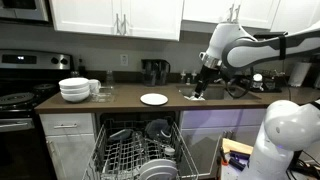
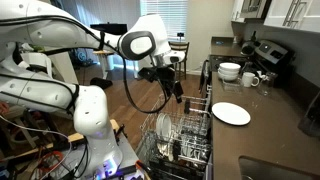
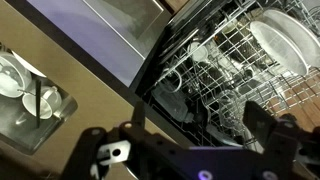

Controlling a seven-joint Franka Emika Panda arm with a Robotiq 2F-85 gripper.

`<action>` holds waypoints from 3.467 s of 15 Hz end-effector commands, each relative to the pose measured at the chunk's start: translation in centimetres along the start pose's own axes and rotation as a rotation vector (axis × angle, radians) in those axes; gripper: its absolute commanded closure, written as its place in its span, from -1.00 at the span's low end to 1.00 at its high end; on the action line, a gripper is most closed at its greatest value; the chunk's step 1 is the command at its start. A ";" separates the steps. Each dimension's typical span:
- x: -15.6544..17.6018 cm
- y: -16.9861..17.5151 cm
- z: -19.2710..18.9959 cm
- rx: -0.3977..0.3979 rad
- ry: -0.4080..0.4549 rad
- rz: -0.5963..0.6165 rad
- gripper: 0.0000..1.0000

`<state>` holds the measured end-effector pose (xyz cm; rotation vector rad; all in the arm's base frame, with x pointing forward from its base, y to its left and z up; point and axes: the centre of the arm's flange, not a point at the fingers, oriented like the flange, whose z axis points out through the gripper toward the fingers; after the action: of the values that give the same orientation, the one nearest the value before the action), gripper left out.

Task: Take a plate from the dishwasher and stack it on the counter

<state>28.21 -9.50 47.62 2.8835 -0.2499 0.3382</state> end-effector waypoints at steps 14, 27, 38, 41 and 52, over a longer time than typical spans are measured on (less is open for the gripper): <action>2.7 -2.2 0.5 0.020 -0.011 -0.105 -1.00; 9.6 -15.2 5.6 0.057 -0.101 -0.582 -1.00; 10.0 -23.0 14.0 0.060 -0.159 -0.708 -1.00; 9.7 -24.5 16.4 0.055 -0.190 -0.749 -1.00; 8.8 -25.4 20.4 0.055 -0.246 -0.785 -1.00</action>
<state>44.86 8.49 28.15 2.8139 0.8208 -0.1472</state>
